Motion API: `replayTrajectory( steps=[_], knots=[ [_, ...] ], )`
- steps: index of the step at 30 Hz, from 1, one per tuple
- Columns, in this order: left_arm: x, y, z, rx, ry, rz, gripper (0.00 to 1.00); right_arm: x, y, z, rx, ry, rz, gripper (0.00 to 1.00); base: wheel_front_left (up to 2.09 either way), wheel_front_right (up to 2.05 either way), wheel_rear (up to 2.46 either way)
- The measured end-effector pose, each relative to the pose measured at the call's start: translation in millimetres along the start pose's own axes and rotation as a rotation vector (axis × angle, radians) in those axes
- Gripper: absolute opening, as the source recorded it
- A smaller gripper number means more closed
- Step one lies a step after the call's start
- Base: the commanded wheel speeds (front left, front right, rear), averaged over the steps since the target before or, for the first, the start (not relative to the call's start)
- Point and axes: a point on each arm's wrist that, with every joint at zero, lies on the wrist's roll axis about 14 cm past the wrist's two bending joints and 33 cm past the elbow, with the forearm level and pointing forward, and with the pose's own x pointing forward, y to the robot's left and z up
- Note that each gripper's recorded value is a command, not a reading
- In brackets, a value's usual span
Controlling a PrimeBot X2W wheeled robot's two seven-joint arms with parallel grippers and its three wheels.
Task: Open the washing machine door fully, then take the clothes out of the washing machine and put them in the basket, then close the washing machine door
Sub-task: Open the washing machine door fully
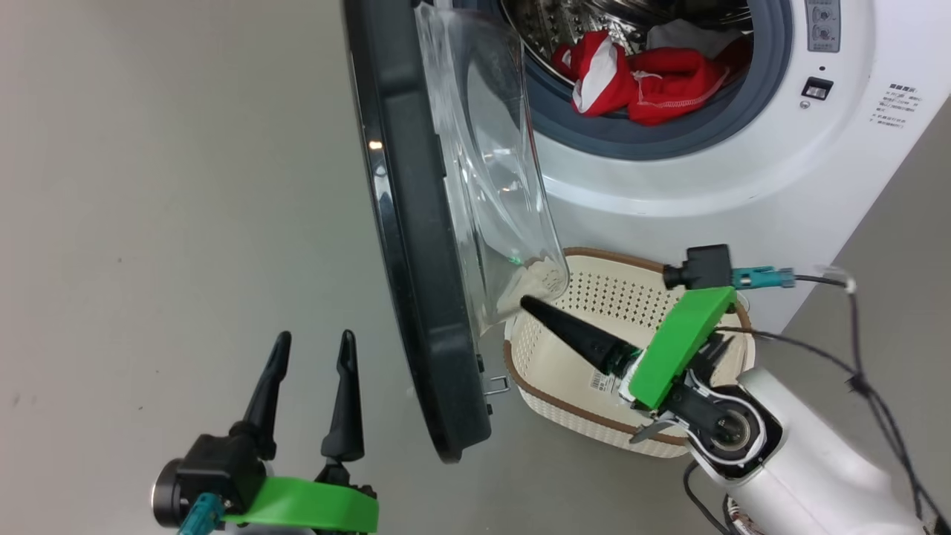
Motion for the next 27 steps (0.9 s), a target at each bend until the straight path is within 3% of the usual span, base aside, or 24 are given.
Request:
replayTrajectory(
  steps=[8, 20, 27],
  knots=[
    [-7, 6, 4, -0.008, -0.011, 0.024, 1.0, -13, -15, 23, -0.414, -0.204, -0.11, 1.0, 0.0, 0.0, 0.0],
    [-16, 5, 9, -0.002, -0.031, 0.004, 1.0, -42, -46, 45, -0.736, -0.39, -0.292, 1.0, 0.0, 0.0, 0.0],
    [-20, 6, 18, 0.007, -0.061, -0.002, 1.0, -72, -32, 68, -0.939, -0.524, -0.349, 1.0, 0.0, 0.0, 0.0]
  ],
)
